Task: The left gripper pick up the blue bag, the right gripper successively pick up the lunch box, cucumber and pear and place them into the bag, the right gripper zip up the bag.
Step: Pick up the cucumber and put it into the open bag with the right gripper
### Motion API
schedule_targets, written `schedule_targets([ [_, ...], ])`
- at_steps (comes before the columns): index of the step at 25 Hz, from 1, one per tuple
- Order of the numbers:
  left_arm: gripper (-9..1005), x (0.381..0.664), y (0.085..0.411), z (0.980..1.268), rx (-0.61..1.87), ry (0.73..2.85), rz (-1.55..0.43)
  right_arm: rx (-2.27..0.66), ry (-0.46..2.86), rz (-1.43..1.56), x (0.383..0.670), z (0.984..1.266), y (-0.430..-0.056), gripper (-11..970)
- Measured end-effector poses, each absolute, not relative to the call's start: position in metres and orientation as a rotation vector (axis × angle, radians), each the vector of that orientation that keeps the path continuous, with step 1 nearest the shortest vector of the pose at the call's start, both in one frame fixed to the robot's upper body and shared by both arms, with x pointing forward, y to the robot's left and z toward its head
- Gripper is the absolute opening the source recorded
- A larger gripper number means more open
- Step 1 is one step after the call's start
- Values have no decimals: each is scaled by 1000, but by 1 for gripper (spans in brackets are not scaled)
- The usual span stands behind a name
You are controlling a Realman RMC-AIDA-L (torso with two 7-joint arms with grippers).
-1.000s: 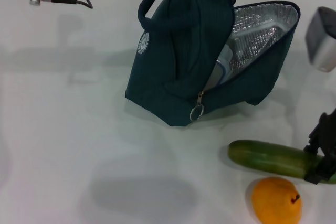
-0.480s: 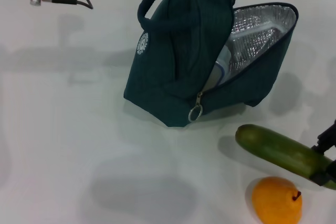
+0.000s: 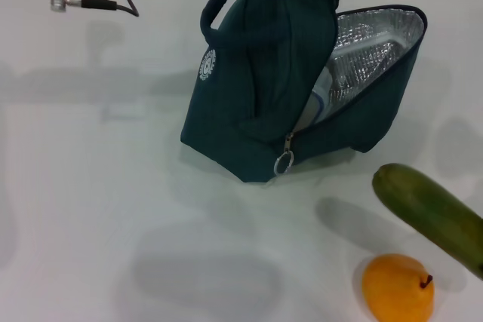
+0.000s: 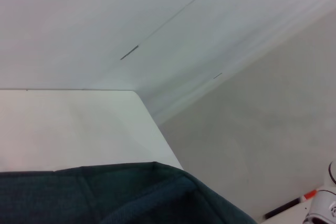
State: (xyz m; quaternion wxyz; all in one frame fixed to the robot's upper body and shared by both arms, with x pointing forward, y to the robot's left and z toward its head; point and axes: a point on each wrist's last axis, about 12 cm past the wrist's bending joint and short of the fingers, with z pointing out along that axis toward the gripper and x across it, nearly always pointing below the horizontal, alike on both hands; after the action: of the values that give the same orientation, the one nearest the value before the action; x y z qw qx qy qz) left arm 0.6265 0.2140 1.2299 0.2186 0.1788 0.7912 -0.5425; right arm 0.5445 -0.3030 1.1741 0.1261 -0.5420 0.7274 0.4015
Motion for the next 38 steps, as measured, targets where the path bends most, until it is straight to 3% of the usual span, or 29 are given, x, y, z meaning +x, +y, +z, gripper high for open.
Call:
schedule_targets([
  [7, 50, 627, 212, 1230, 500, 2189, -1503, -1495, 2015, 1199, 538, 1177, -317, 615],
  [20, 49, 623, 213, 1229, 511, 2191, -1527, -1102, 1705, 1245, 551, 1185, -319, 616],
  [27, 49, 622, 213, 1227, 510, 2193, -1536, -1078, 1448, 1103, 554, 1184, -310, 616],
  [38, 50, 620, 212, 1227, 502, 2203, -1556, -1040, 1304, 824, 562, 1165, -299, 616],
])
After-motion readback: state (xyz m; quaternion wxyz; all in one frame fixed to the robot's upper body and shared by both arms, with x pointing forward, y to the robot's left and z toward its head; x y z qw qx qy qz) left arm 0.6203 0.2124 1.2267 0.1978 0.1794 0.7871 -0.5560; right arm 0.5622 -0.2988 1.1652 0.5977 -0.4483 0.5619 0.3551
